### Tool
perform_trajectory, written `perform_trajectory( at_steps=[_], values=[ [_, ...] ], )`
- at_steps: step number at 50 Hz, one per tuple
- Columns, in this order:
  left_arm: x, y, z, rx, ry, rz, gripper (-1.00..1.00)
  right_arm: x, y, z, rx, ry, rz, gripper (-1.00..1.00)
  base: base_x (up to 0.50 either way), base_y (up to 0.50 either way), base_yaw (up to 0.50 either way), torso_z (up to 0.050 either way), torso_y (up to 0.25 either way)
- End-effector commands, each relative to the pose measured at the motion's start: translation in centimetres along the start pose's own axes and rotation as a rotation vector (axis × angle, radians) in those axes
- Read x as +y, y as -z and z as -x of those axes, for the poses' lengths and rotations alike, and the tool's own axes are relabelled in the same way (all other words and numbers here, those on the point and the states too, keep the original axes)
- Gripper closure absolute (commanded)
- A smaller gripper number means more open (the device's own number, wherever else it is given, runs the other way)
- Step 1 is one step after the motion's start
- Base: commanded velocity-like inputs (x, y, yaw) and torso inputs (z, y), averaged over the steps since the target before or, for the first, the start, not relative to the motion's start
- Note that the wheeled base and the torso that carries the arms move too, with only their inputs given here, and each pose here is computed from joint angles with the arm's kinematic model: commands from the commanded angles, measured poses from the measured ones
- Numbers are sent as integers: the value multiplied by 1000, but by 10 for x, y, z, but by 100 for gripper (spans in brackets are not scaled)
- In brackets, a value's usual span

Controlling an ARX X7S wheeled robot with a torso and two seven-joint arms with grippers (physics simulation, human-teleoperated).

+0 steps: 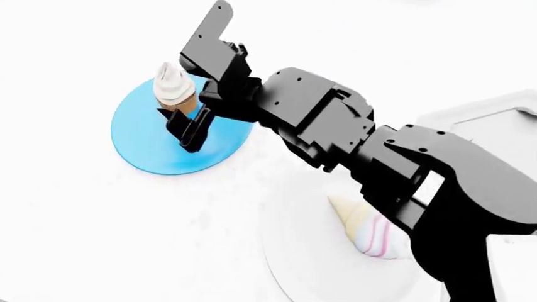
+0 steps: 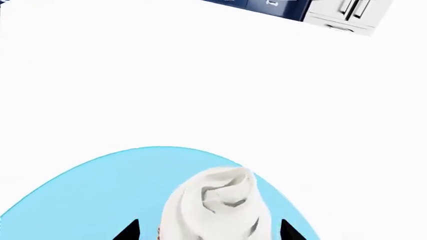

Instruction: Move the dessert items from the plate to the tray.

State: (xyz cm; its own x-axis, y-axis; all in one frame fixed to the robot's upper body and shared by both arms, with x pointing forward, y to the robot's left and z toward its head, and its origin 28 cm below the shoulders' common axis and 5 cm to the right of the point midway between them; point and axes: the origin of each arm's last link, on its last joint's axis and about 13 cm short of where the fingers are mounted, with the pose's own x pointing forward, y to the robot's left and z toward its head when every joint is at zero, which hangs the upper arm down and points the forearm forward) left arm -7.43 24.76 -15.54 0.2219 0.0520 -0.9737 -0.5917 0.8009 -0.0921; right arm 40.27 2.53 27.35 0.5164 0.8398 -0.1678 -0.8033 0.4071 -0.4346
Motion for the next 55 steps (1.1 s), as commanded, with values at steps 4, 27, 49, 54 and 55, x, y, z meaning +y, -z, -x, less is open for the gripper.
perform_trajectory(
  at_steps=[4,27,49,54,55],
  values=[
    [-1,0,0,0,5,5,-100,3,8,0,83,26,22,-100,0,0,0,0,0],
    [0,-4,-1,-10,-6,5,-100,-13,-41,5,-159,97,-54,100,0,0,0,0,0],
    [-11,-30,-10,30,-42,-13,-100,-41,-63,153,-60,606,-213,100,0,0,0,0,0],
    [-15,-37,-12,43,-45,-25,-100,-21,-37,186,-2,722,-300,100,0,0,0,0,0],
    [-15,-39,-12,44,-46,-27,-100,-18,-34,192,8,739,-318,100,0,0,0,0,0]
  ],
)
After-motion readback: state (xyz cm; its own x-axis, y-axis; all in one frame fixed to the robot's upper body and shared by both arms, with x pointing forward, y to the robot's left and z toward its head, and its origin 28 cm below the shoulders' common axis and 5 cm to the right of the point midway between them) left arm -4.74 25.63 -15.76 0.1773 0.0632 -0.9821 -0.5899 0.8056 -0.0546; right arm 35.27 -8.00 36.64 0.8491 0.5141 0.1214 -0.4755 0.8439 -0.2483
